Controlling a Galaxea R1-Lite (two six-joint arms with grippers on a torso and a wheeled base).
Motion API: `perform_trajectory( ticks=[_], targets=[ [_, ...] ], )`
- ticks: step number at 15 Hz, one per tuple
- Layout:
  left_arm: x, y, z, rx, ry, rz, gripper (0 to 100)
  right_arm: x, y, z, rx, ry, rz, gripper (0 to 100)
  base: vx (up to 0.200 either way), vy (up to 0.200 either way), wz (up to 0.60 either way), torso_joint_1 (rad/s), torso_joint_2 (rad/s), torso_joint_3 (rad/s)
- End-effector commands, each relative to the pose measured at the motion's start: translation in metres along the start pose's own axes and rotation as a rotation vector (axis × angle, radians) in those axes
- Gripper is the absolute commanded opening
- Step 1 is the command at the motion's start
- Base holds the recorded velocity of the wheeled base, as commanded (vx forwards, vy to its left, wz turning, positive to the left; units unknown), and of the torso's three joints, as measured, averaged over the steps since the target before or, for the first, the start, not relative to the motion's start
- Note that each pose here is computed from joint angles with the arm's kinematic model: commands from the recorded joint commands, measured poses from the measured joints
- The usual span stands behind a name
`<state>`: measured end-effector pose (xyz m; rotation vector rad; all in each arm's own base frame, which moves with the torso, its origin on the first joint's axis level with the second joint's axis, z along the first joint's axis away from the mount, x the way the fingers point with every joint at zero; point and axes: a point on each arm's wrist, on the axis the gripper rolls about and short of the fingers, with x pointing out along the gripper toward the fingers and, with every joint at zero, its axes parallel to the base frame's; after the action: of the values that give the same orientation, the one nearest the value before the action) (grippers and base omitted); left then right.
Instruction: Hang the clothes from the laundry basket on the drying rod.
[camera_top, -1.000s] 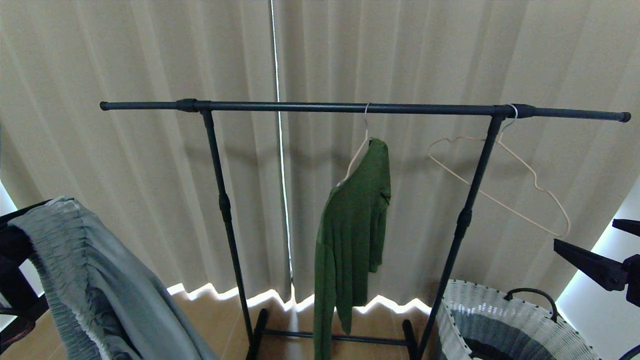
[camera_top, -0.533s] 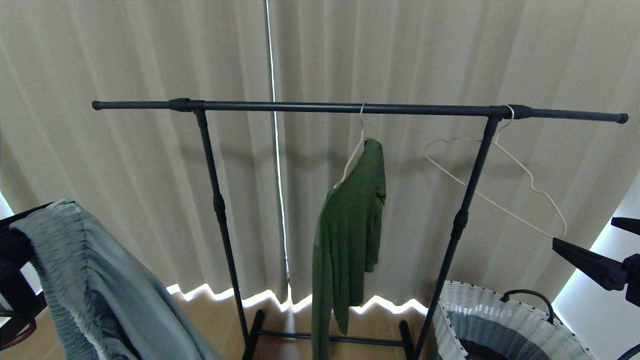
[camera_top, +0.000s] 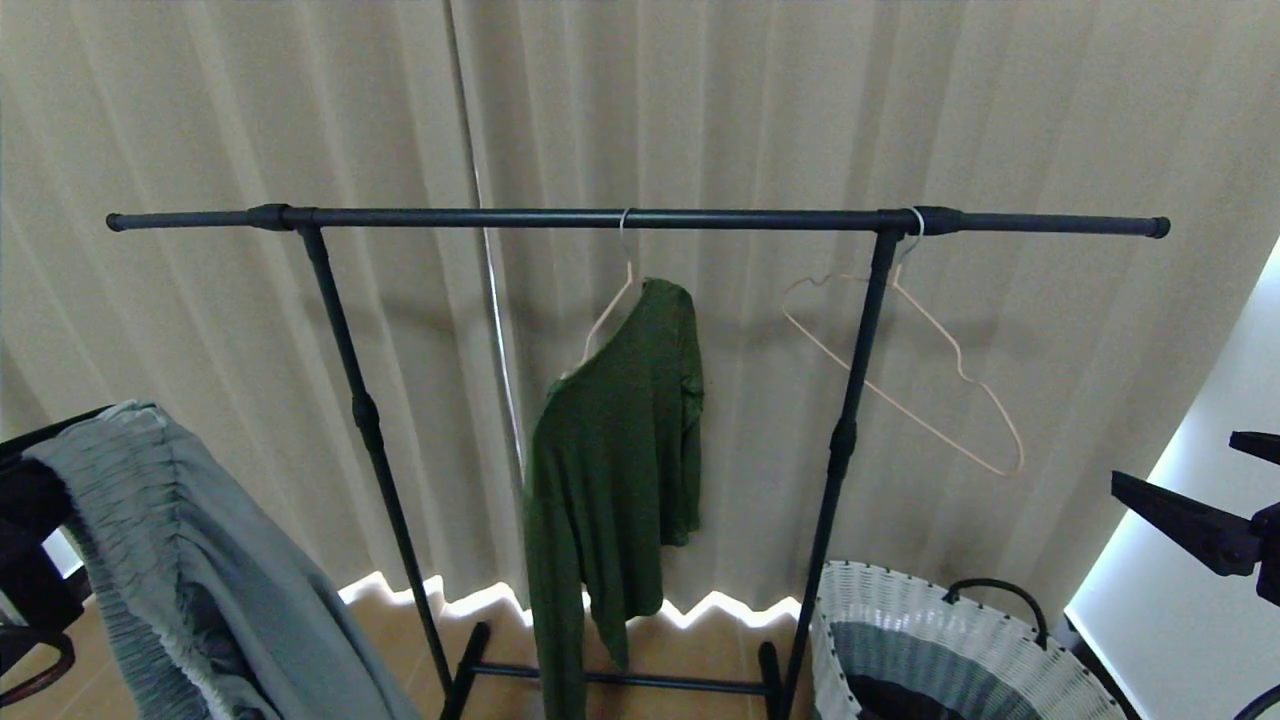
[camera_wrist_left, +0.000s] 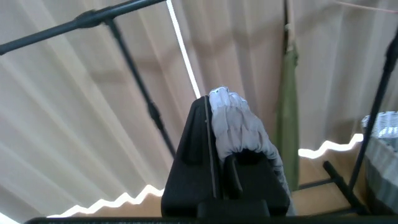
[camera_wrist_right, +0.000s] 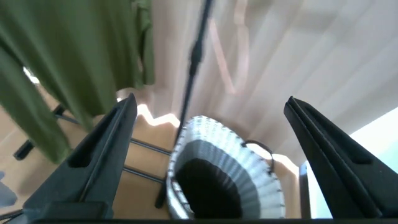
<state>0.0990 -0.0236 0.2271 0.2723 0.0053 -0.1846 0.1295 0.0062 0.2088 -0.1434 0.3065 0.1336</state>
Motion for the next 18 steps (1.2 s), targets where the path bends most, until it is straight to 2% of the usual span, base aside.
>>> perform_trajectory(
  ticks=[1,5,17,18],
  targets=[
    [-0.0001,-0.0002,-0.001,-0.001,0.004,0.0,0,0.0,0.0,0.0003,-0.001,-0.001,0.001,100,0.0,0.0,0.0,0.0,0.0,0.0],
    [0.0017,-0.0004,-0.0039,-0.003,0.022,0.004,0,-0.0022,0.0001,0.0009,-0.001,-0.01,0.0,100,0.0,0.0,0.0,0.0,0.0,0.0],
    [0.002,-0.002,-0.0086,-0.005,0.037,-0.005,0,0.0001,-0.001,0.0054,-0.004,-0.01,-0.003,100,0.2,0.0,0.0,0.002,0.0,0.003],
    [0.0019,-0.0026,-0.0107,-0.003,0.045,-0.007,0,0.0022,-0.0034,0.0087,-0.002,-0.007,-0.02,100,0.0,0.0,0.0,0.0,0.0,0.0]
  ],
)
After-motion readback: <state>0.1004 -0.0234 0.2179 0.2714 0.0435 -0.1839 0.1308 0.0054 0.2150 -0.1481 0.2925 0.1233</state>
